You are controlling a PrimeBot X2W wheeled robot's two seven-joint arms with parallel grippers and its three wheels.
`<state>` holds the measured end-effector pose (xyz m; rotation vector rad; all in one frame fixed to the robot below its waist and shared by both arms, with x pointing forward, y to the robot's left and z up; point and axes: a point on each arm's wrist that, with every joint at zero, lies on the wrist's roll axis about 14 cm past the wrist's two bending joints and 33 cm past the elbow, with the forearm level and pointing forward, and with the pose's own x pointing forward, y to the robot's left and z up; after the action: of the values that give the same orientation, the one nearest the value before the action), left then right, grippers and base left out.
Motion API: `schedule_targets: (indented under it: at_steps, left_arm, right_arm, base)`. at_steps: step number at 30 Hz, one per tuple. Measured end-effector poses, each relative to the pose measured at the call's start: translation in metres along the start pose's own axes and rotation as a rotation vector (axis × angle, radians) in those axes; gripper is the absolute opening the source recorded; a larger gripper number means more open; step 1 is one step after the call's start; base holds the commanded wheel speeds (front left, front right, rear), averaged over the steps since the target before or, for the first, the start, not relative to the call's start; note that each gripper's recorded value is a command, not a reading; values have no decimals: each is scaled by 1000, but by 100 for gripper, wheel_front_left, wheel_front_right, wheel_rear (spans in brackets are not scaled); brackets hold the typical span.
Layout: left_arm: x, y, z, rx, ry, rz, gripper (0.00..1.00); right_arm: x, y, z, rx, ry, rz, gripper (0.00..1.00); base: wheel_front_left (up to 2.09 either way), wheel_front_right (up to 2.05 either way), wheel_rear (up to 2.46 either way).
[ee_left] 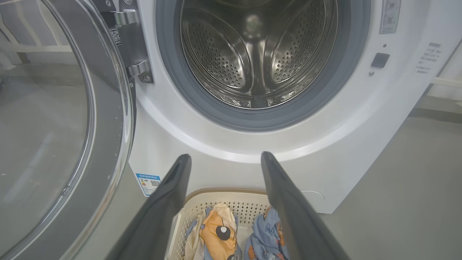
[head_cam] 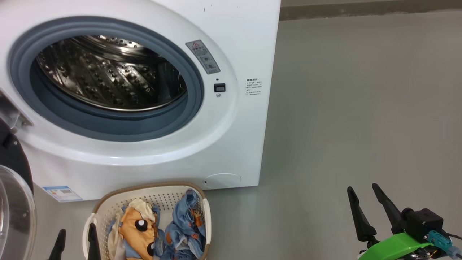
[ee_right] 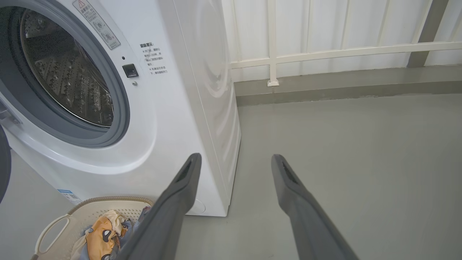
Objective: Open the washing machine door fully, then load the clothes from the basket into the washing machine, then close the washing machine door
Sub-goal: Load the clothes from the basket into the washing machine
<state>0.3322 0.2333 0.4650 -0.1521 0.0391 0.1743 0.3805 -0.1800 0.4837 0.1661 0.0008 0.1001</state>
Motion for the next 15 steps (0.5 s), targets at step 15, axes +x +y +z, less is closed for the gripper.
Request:
schedule_targets:
  at_steps: [15]
  left_arm:
    - [23,-14,-23,-6,70,-23,100]
  right_arm:
    - [15,-4,-31,10,85,-6,100]
  base:
    - [0,0,0]
